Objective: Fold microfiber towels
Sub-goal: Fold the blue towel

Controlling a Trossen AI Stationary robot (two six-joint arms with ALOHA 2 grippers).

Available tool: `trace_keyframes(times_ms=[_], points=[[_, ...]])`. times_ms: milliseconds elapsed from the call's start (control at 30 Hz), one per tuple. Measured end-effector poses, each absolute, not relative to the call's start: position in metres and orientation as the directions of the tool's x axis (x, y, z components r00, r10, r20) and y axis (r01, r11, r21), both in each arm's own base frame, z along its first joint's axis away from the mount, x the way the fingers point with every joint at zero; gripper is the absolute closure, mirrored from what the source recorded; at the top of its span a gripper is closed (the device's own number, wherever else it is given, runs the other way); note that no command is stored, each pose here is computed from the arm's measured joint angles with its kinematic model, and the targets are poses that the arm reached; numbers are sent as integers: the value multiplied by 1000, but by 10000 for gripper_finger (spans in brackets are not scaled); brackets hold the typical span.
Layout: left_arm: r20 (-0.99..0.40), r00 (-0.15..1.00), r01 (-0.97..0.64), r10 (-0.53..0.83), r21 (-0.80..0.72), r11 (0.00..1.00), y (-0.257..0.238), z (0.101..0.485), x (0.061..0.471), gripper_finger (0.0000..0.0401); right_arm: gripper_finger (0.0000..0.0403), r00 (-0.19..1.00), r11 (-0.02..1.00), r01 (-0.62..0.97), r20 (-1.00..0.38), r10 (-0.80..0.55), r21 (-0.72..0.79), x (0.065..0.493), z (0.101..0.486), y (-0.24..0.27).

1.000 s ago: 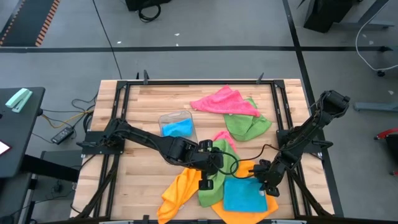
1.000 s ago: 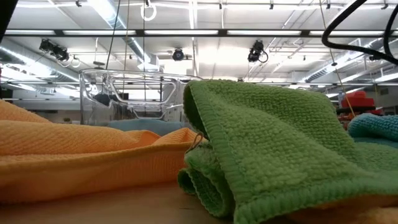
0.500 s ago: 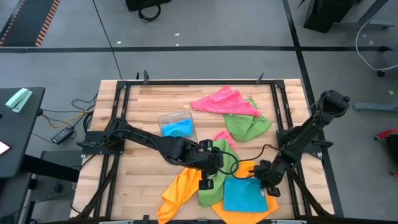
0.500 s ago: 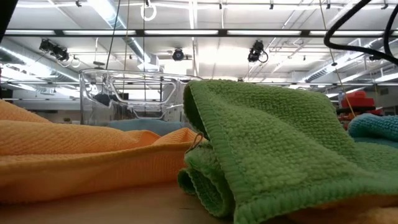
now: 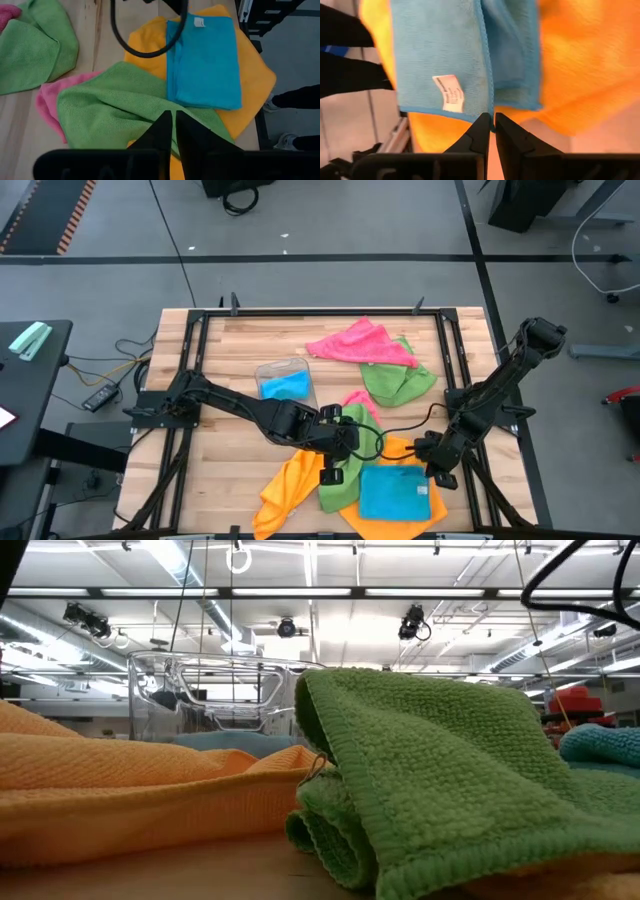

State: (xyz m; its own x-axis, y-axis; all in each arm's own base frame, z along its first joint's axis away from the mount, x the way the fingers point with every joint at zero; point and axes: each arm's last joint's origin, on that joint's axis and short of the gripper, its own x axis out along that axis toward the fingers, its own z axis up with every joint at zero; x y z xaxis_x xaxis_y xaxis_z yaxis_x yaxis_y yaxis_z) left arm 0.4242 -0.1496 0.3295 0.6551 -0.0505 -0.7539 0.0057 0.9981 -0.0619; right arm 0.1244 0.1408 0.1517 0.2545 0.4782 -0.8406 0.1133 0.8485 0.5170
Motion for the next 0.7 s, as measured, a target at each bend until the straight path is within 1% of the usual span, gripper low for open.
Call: trace_keyframes(times_ms=[133,300,567,633,700], points=[[-754,655,5,-50,-62,998,-149,330,424,369,366,265,850,130,-844,467,510,126,153,136],[-754,655,6,-50,-62,998,-149,330,424,365,366,277,850,101,-835,475,517,127,155,135],[-754,655,7,-50,-61,998,-149,330,424,375,366,271,854,76,-835,479,515,127,155,135],[-754,655,7,-50,-60,998,-149,330,424,375,375,267,858,70,-838,475,509,126,156,134],[-754,655,7,-50,-60,998,-149,330,424,373,392,257,864,76,-847,465,497,123,157,131]])
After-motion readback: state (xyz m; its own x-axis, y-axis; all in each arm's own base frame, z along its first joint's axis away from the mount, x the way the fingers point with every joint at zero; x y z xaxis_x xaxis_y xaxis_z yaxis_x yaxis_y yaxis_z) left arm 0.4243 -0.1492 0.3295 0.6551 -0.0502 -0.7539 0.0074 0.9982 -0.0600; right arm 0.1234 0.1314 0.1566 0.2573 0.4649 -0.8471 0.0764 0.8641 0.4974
